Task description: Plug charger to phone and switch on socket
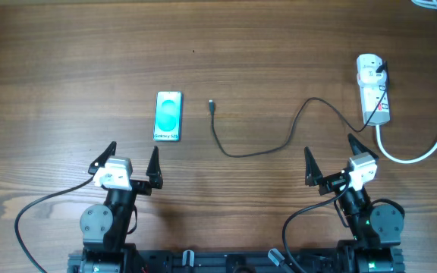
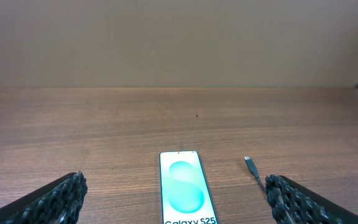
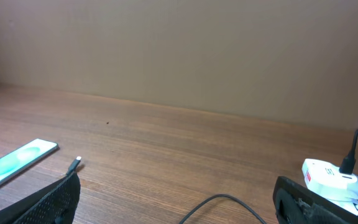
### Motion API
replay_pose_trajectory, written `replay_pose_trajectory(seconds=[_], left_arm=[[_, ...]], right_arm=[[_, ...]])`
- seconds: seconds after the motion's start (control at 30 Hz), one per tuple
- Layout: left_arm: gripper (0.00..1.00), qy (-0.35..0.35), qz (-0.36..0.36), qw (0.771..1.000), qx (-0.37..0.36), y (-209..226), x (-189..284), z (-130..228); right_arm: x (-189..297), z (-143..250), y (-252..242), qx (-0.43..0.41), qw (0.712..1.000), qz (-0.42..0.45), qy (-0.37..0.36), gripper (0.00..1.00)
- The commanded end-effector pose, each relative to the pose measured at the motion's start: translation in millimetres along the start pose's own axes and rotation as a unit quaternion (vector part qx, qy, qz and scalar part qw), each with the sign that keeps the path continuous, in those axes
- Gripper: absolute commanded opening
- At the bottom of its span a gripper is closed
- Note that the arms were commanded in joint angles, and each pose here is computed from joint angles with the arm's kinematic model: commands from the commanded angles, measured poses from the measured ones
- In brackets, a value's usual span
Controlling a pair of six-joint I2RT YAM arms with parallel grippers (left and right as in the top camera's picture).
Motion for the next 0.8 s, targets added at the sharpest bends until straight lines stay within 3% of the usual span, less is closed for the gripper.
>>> replay_pose_trajectory(seconds=[0.0,0.77], left_arm=[[1.0,-0.003,-0.01,1.0,-0.006,3.1,0.0,1.4],[1.0,-0.024,0.025,0.999,-0.009,-5.4,0.4,-7.1]], right_arm=[[0.3,-1.3,2.2,-0.005,1.0,-0.008,-0.006,1.0],[0.3,-1.6,2.4,-0.013,1.0,-0.009,-0.007,1.0]])
Point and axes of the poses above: each gripper's point midway between its finger pads, its own x axis back along the fingers, its own y axis along the line the jaws close on, z = x × y, the point moved 7 cm from there along x, back along the fingers, and after that the axes turned 12 degrees about x, right-handed, at the moved point
